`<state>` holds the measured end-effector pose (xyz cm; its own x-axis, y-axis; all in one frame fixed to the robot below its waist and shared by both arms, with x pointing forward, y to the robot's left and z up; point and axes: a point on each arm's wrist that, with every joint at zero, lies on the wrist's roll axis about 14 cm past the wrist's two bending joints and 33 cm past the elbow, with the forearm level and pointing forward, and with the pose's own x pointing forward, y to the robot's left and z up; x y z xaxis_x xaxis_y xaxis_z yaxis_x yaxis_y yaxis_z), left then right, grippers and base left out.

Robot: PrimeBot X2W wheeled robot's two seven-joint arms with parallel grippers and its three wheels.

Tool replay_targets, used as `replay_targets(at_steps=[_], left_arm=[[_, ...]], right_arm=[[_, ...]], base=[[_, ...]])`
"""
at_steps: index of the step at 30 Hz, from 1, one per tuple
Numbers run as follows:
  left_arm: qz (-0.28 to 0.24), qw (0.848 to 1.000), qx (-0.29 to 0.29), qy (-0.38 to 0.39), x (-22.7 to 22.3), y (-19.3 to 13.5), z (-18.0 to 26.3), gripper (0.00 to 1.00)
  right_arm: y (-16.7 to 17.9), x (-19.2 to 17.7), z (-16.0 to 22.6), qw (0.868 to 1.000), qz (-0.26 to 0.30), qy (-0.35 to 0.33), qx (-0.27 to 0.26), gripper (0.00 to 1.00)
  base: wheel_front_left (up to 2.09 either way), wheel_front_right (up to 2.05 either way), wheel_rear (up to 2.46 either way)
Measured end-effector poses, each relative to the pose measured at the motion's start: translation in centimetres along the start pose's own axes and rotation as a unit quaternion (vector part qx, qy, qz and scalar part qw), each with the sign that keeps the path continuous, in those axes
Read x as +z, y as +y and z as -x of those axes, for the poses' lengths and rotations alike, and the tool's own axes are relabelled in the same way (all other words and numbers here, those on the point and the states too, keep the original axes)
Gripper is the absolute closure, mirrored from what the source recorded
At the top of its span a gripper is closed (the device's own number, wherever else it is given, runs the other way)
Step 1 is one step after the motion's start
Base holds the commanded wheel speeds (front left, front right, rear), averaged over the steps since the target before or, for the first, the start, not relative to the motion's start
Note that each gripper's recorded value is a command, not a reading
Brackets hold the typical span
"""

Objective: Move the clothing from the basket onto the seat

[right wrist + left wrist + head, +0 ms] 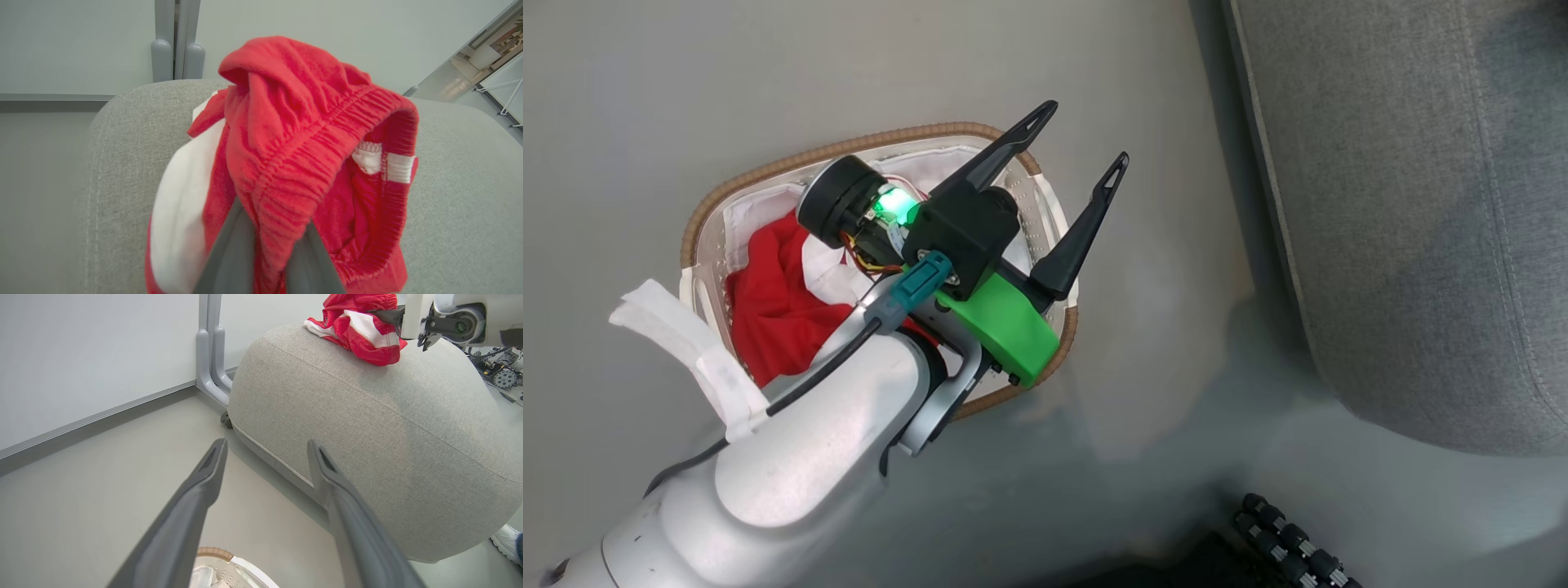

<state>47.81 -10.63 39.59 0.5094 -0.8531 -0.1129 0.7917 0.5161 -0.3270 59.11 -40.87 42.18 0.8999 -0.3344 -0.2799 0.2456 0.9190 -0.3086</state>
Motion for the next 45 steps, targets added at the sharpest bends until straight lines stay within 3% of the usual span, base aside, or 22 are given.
replay_targets(at_steps=[13,23,28,37,45], left_arm=[[-0.008,1.0,0.01,-0.021,2.1,-0.8,0.6,0.0],[-0.013,0.997,0.042,-0.066,5.6,-1.5,2.4,0.0],[-0.024,0.991,0.091,-0.092,7.2,-0.4,4.4,0.0],[-0.024,0.963,0.236,-0.131,9.5,4.0,11.4,0.0],[-0.019,0.913,0.379,-0.152,9.0,6.7,21.4,0.0]], right_arm=[[-2.0,-0.5,4.7,1.0,-0.007,-0.013,0.008,0.0],[-3.8,6.0,8.4,0.994,-0.001,-0.108,0.025,0.0],[-3.2,9.9,10.3,0.985,-0.008,-0.165,0.039,0.0],[2.2,11.1,13.8,0.972,-0.074,-0.209,0.085,0.0],[9.4,9.9,18.3,0.956,-0.123,-0.22,0.147,0.0]], base=[[0.0,0.0,0.0],[0.0,0.0,0.0],[0.0,0.0,0.0],[0.0,0.0,0.0],[0.0,0.0,0.0]])
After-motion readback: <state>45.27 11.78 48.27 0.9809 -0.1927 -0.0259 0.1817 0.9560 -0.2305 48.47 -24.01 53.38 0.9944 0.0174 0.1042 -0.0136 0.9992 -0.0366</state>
